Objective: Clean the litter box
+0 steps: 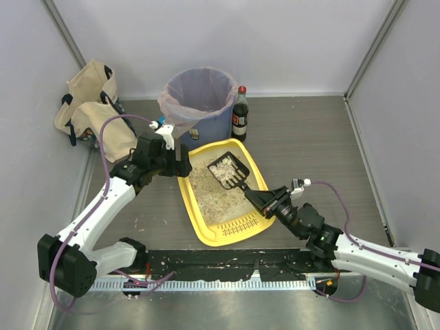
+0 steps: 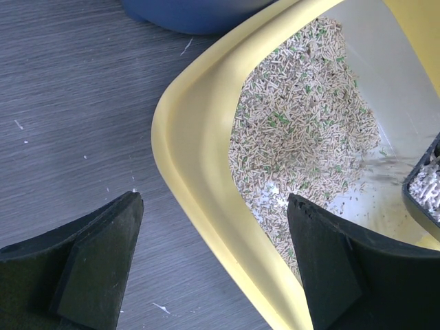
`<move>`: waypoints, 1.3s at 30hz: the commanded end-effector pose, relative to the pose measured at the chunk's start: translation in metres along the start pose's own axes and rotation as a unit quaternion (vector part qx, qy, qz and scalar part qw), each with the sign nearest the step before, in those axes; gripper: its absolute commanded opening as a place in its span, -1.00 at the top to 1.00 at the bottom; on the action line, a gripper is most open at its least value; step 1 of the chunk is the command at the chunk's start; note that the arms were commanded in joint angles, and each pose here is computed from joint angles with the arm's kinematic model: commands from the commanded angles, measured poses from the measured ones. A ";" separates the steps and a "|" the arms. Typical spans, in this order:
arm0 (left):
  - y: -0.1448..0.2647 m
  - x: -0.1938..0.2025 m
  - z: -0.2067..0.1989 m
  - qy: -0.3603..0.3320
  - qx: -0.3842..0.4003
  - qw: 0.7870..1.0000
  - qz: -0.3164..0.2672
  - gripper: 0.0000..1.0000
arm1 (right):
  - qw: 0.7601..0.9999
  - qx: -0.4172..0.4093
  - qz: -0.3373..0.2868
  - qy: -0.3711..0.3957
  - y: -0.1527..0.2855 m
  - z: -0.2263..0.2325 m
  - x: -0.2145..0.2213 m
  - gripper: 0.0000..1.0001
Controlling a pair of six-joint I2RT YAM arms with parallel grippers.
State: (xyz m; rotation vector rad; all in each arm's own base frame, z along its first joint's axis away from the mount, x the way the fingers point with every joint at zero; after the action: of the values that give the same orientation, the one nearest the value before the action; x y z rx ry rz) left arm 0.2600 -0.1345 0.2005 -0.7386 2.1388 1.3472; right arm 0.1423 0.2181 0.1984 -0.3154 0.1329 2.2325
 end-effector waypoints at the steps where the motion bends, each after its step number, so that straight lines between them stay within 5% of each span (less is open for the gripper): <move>1: -0.001 -0.007 -0.004 -0.004 0.010 1.000 -0.019 -0.79 | 1.000 -0.021 -0.005 -0.005 -0.001 0.021 -0.006 0.97; 6: -0.001 -0.007 -0.005 -0.004 0.011 1.000 -0.017 -0.79 | 0.998 -0.051 -0.018 -0.028 -0.002 0.027 -0.009 0.97; 9: -0.001 -0.007 -0.003 -0.003 0.008 1.000 -0.019 -0.79 | 0.999 -0.025 0.034 0.002 -0.011 0.028 0.007 0.98; 12: 0.000 -0.007 -0.005 -0.003 0.012 1.000 -0.018 -0.79 | 0.998 -0.058 -0.021 -0.035 -0.005 0.026 -0.010 0.97; 16: 0.001 -0.008 -0.003 -0.004 0.009 1.000 -0.024 -0.79 | 0.998 -0.005 0.050 0.039 -0.016 0.029 0.009 0.98; 20: 0.004 -0.009 -0.005 -0.004 0.014 1.000 -0.027 -0.79 | 0.999 -0.045 -0.007 -0.015 -0.009 0.027 -0.008 0.97; 23: 0.004 -0.009 -0.004 -0.005 0.010 1.000 -0.029 -0.80 | 0.998 -0.021 0.053 -0.001 -0.016 0.025 0.010 0.97; 26: 0.004 -0.009 -0.006 -0.006 0.016 1.000 -0.025 -0.79 | 0.996 -0.066 -0.021 -0.064 -0.005 0.020 -0.011 0.97; 30: 0.003 -0.009 -0.004 -0.005 0.010 1.000 -0.026 -0.80 | 0.998 -0.002 0.061 0.034 -0.018 0.025 0.011 0.97; 33: 0.003 -0.009 -0.005 -0.005 0.013 1.000 -0.024 -0.80 | 0.999 -0.049 -0.010 0.004 -0.013 0.039 -0.012 0.97; 37: 0.004 -0.009 -0.003 -0.005 0.008 1.000 -0.030 -0.80 | 0.999 -0.005 0.044 0.031 -0.016 0.023 0.005 0.97; 39: 0.004 -0.009 -0.004 -0.006 0.008 0.999 -0.030 -0.80 | 0.999 -0.047 0.020 -0.011 -0.011 0.031 -0.002 0.97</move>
State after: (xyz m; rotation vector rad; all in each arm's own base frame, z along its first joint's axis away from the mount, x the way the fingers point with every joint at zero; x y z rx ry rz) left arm 0.2593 -0.1341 0.1999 -0.7390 2.1383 1.3482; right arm 0.1467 0.2317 0.2055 -0.3592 0.1847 2.2995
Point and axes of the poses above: each gripper's point midway between its finger pads, its own y axis back along the fingers, its own z axis along the line the jaws close on, x = y × z, the point moved 4 cm from there along y, back along the fingers, and after that the axes turned 12 degrees about y, right-handed, at the moved point
